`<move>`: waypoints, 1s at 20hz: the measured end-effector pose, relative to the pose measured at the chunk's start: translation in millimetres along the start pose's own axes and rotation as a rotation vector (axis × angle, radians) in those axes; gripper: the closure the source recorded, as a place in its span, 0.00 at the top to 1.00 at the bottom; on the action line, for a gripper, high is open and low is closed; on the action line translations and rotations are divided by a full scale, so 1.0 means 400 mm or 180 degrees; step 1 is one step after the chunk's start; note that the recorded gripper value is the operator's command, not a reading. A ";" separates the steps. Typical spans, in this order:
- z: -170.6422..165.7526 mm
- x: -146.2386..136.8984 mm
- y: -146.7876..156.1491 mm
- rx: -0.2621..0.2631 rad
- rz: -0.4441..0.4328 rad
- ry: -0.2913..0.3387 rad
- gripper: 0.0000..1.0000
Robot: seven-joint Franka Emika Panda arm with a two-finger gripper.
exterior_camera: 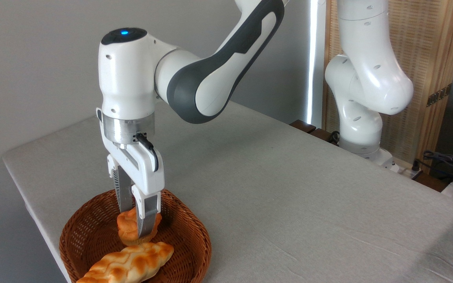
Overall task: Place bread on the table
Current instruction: 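Descend around the round bun and close the gripper on it, then lift the round bun up out of the basket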
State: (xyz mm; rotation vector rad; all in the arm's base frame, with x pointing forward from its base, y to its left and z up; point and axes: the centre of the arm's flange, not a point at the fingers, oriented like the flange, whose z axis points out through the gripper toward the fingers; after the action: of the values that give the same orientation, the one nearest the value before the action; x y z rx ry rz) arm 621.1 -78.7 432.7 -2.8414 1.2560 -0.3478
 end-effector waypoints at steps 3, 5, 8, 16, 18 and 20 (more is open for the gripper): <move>0.030 0.005 0.013 -0.0046 0.0044 -0.0045 0.99; 0.046 0.014 0.028 -0.0078 0.0079 -0.0063 0.82; 0.053 0.017 0.034 -0.0091 0.0129 -0.0072 0.44; 0.047 0.011 0.026 -0.0080 0.0212 -0.0065 0.42; 0.042 0.009 0.021 -0.0070 0.0202 -0.0059 0.43; 0.037 0.007 0.016 -0.0058 0.0193 -0.0051 0.43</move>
State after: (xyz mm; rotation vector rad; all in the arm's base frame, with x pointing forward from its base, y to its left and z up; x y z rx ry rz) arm 621.5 -86.1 418.3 -2.8078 1.3457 -0.3132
